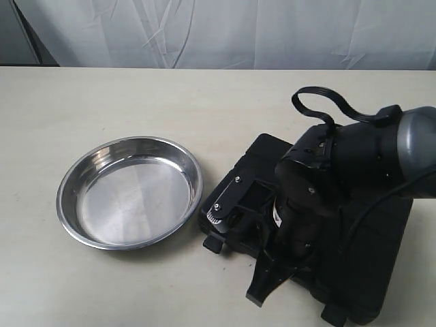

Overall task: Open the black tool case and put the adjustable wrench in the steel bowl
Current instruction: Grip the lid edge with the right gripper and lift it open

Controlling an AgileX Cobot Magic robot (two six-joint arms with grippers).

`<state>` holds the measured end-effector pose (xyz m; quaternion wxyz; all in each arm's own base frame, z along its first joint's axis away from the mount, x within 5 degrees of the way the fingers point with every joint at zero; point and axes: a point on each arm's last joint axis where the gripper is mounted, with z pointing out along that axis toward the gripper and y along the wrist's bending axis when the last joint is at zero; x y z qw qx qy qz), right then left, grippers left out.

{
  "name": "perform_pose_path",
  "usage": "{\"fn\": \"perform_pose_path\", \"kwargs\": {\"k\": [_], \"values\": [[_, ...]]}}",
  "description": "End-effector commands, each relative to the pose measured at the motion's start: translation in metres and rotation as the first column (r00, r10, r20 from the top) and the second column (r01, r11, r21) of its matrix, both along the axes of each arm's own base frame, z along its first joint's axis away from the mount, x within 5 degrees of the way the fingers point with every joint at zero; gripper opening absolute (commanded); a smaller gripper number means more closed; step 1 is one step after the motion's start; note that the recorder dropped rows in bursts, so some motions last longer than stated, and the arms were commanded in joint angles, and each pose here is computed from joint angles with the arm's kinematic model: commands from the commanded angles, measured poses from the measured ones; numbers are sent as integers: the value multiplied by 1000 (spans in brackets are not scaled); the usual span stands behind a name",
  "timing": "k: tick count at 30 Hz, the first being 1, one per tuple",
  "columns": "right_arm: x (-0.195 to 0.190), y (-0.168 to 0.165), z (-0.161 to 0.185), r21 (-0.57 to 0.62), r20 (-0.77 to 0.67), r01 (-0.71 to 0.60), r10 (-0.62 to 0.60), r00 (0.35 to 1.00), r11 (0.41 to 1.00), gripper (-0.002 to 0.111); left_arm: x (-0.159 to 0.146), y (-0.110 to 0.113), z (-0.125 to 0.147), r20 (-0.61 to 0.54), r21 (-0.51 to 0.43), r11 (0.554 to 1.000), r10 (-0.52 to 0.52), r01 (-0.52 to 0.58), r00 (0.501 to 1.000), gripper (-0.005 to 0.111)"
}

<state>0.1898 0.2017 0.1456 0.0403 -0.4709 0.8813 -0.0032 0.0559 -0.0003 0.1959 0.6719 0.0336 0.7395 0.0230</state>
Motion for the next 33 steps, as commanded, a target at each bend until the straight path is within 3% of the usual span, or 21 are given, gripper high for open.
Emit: {"fn": "perform_pose_path", "kwargs": {"k": [1,17,22,29,33], "values": [[-2,-2,3,-23,-19,13,-13,1000,1000,-1,0,0,1,2,-2,1000,-1,1,1000,0],[-23,-24,77,100,82,20,-28,996,995,-1,0,0,1,2,-2,1000,-1,1,1000,0],[-31,-38,105,144,175,-7,-18,984,990,-1,0,0,1,2,-2,1000,-1,1,1000,0],[-25,-67,132,36,409,57,-67,910,998,-1,0,0,1,2,-2,1000,-1,1,1000,0],[-12,-86,143,-129,587,161,-55,808,979,-1,0,0,1,2,-2,1000,-1,1,1000,0]]}}
